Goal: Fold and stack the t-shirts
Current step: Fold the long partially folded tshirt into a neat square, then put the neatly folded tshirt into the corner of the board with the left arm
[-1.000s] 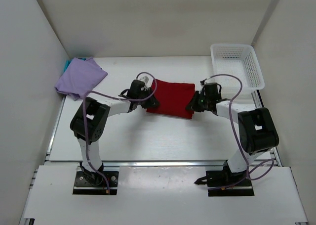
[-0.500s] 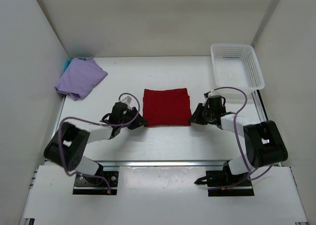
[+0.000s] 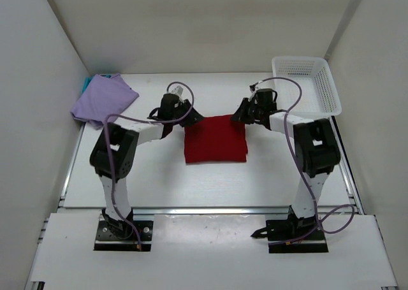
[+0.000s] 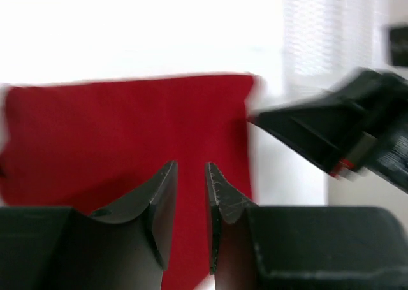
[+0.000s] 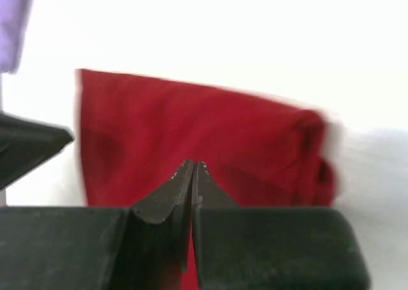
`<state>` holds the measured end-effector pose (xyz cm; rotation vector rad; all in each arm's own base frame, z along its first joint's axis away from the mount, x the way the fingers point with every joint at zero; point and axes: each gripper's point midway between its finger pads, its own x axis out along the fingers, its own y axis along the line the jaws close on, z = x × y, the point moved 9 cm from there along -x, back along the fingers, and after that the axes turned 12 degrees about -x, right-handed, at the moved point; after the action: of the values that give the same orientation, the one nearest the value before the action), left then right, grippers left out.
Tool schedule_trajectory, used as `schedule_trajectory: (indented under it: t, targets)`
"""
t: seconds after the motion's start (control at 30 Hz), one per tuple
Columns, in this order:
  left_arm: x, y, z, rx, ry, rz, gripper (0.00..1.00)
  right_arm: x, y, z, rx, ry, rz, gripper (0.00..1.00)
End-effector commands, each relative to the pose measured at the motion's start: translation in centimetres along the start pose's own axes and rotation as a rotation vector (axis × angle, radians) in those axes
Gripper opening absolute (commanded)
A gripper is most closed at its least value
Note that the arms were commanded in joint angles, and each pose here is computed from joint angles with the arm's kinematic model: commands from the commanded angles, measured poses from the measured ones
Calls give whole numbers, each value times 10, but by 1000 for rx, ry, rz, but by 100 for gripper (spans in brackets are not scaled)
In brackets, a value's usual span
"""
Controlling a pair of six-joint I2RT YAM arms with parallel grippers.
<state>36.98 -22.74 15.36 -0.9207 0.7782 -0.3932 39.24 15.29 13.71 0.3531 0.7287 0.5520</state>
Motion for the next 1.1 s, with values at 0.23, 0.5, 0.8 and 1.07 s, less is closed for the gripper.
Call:
schedule_trajectory:
  t: [0.23,0.5,0.8,1.07]
  targets:
    - [16,83,35,-136,-39,161,34,23,-57,-10,100,48,-31,0]
    - [-41,45,47,-83,-154,47,60,-4,-19,31,28,-44,62,20]
    - [-73,91,-33,36,45,257,79,-67,46,7,-5,-203,147,54]
    - [-38,102,-55,10,205,224,79,-113,63,-50,-17,-201,209,56]
